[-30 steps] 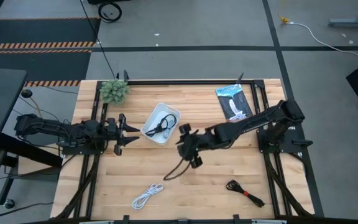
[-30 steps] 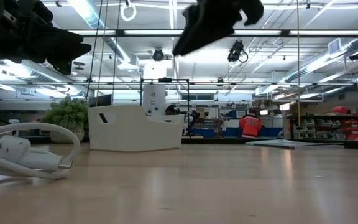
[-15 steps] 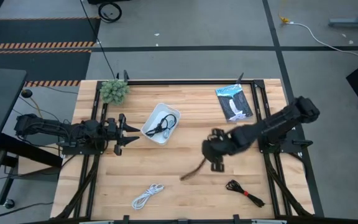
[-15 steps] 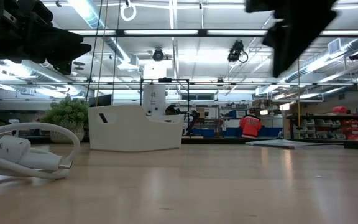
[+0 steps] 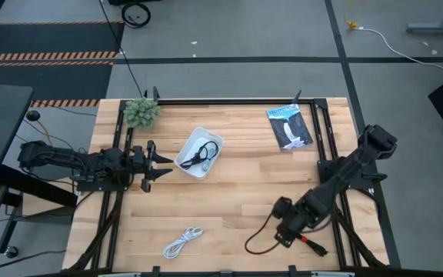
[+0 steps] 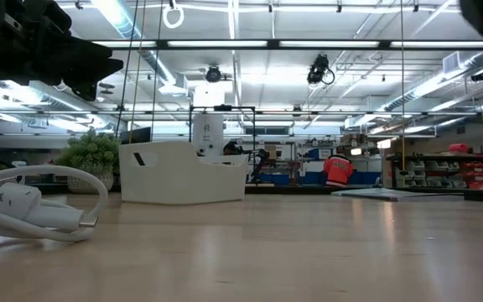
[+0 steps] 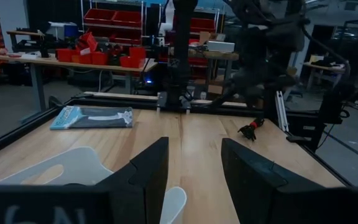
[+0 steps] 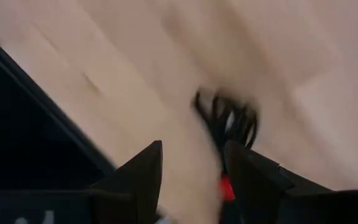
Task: Pick and place USB-C Cables
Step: Put the black charger cable into the white bin
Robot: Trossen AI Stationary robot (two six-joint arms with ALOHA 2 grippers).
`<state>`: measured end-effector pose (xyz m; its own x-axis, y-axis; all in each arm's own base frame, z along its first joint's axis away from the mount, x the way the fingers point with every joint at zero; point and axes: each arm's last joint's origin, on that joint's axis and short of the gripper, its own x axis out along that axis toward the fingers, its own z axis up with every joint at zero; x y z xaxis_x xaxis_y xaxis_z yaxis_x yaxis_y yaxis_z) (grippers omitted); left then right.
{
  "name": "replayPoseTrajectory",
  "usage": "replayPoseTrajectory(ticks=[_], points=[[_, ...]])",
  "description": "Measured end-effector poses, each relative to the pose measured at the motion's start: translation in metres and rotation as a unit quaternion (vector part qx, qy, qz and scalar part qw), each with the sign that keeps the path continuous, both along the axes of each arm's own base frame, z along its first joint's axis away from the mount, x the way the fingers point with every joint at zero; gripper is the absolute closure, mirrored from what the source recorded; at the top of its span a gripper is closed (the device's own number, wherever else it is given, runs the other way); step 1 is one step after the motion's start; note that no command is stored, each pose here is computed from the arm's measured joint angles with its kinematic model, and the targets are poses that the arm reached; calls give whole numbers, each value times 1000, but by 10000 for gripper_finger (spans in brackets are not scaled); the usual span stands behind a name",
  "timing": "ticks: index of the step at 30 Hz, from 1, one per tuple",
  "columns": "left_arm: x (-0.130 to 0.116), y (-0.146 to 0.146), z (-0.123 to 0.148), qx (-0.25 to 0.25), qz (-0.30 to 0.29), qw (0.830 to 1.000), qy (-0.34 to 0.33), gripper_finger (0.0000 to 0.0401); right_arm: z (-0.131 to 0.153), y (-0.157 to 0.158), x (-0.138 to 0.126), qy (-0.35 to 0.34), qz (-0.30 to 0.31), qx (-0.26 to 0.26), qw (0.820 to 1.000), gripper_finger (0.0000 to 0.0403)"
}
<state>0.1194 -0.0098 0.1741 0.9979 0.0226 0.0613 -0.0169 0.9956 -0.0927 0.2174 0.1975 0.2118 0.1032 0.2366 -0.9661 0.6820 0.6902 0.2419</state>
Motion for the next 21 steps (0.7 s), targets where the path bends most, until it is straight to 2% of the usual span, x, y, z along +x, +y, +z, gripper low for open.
replayPoseTrajectory(ticks=[3,7,12,18,21], points=[[0,0,0,0,0,1000,0,245,-10,16,-4,47,-35,28,998,222],[0,0,0,0,0,1000,0,245,-22,36,-4,121,-26,45,991,222],[0,0,0,0,0,1000,0,245,-22,48,-1,176,-4,-8,984,222],[0,0,0,0,0,1000,0,245,-31,62,-2,146,20,-77,986,222],[0,0,0,0,0,1000,0,245,-39,65,-5,150,28,-92,984,222]])
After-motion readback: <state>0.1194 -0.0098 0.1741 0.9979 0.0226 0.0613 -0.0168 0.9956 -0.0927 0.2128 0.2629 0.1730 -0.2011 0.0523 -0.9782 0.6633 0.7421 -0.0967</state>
